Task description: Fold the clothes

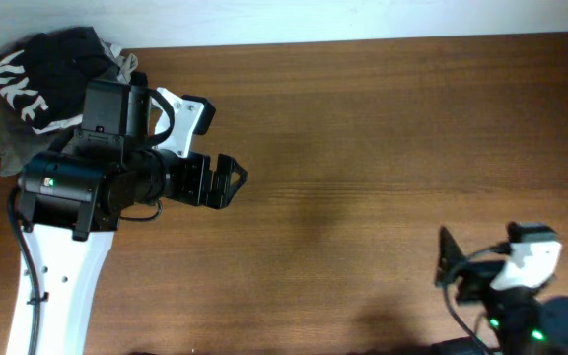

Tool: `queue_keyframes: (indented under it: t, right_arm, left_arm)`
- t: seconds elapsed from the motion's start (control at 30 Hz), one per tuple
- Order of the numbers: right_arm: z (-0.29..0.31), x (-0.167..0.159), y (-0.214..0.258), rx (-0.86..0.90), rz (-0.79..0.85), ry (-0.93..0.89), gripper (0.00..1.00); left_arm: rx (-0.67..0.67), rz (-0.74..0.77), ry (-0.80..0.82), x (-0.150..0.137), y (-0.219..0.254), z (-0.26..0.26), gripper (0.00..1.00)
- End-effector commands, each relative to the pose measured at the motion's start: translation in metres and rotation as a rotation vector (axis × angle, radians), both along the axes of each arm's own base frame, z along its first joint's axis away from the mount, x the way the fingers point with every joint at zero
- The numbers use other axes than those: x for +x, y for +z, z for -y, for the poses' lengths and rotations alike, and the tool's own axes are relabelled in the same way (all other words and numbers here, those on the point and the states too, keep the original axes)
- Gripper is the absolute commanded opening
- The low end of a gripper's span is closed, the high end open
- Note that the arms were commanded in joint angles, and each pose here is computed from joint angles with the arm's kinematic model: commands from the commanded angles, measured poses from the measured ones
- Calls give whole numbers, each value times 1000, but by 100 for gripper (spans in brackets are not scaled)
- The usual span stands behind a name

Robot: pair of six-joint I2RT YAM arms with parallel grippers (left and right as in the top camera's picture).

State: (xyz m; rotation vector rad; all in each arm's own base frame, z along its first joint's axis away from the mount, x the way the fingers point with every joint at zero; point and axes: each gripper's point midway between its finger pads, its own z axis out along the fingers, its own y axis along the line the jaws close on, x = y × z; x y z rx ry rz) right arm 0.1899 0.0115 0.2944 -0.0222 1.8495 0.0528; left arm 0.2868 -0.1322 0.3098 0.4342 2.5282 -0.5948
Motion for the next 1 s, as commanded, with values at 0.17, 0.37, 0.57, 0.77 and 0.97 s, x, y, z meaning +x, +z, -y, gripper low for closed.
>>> queue_keyframes:
  t: [0.17,0.37,0.57,0.77,0.97]
  right_arm:
    - [-13,48,-67,-6,280,67,99]
    - [-17,52,-81,-1,417,89,99]
    - [0,54,-87,-14,413,18,99]
    - [15,56,-100,-25,359,-45,99]
    - [16,56,-138,-20,203,-48,99]
  left_arm:
    - [9,8,-12,0,-1,0,99]
    - [9,8,-12,0,-1,0,99]
    - [9,8,-12,0,-1,0,99]
    - [9,8,-12,0,-1,0,99]
    - [9,8,-12,0,-1,0,99]
